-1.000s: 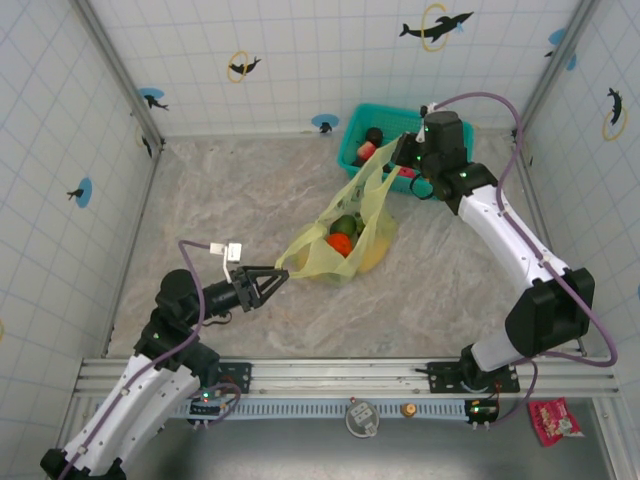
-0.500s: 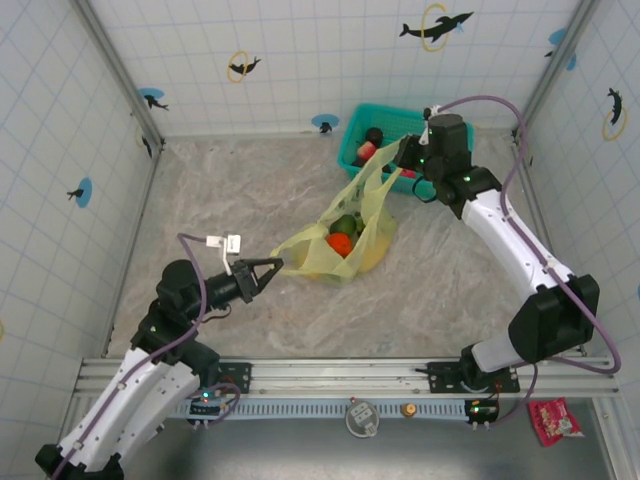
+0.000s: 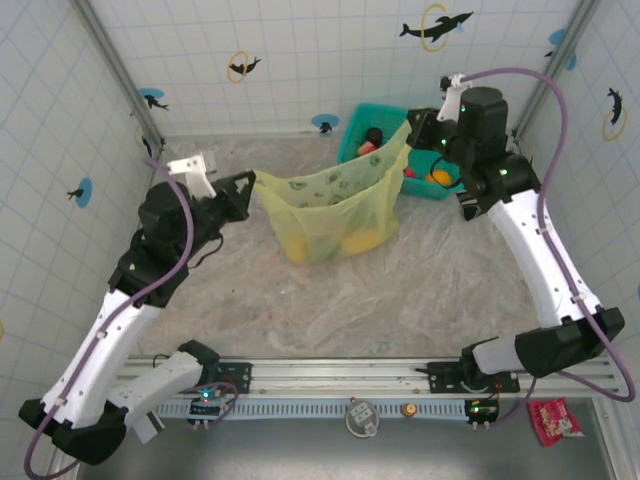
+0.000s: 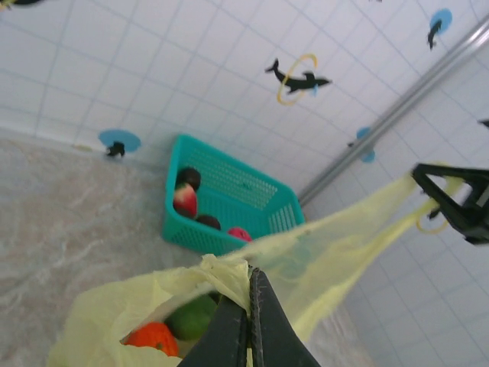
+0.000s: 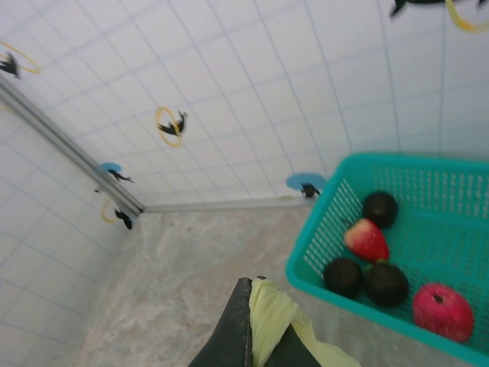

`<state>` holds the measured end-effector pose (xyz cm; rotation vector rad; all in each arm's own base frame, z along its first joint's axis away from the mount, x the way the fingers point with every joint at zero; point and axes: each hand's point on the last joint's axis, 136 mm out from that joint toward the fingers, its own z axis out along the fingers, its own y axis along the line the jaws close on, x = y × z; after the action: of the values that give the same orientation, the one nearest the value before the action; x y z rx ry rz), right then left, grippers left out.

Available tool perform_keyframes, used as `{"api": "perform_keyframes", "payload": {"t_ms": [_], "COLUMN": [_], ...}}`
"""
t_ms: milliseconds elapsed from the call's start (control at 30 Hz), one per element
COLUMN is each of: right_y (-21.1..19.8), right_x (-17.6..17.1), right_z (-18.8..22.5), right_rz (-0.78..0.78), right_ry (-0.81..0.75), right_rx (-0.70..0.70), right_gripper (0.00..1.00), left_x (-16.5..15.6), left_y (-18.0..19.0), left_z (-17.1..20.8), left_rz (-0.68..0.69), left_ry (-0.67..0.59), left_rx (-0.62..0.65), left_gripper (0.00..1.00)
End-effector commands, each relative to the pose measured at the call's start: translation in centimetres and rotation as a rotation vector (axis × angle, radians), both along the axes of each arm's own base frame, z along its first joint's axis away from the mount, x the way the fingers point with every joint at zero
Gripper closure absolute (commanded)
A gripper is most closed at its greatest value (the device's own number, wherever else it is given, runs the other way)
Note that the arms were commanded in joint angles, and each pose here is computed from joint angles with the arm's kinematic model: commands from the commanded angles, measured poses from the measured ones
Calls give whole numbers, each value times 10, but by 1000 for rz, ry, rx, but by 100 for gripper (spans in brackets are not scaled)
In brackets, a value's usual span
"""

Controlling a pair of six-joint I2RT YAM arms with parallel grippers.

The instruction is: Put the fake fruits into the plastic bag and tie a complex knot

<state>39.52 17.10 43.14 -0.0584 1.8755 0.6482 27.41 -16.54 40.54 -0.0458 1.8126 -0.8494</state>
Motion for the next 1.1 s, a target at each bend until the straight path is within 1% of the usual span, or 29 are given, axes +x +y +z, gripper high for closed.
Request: {"api": "perform_keyframes", "payload": {"t_ms": [0,133,267,400,467,533,667,800,933,1000,1067], "right_y": [0,0,-5,-18,-24,-24,-25,-22,-23,-24,-25], "right_x": [-9,-19,-23,-25,-25,-27,-28,-26,-30,-33,-35], "right_z": [32,47,28,-25,-39,-29,6,24,35,36,28], "right_rz": [37,51,32,-19,-31,-25,-28,-15,-14,-15,-17], "right_ry": [-63,-95,-66,12,53,35,-25,-45,-64,-66,-55], "right_rx": [-33,-12,-15,-41,-38,-17,7,20,33,32,22], "right_gripper": [100,100,100,100,100,100,100,100,100,100,100], "left_x": [13,21,25,31,31,31,28,29,30,28,25], "left_y": [7,-1,-10,-18,-19,-17,4,2,-7,-10,-13], "left_z": [28,53,64,24,8,11,53,86,92,89,78], "left_rz": [74,52,21,-3,-10,0,95,90,57,38,11], "left_ry": [-61,-117,-144,-73,-40,-54,-158,-218,-231,-227,-211], "left_rx": [17,17,12,38,41,44,37,22,13,4,-6], "left_gripper": [100,100,100,100,100,100,100,100,100,100,100]}}
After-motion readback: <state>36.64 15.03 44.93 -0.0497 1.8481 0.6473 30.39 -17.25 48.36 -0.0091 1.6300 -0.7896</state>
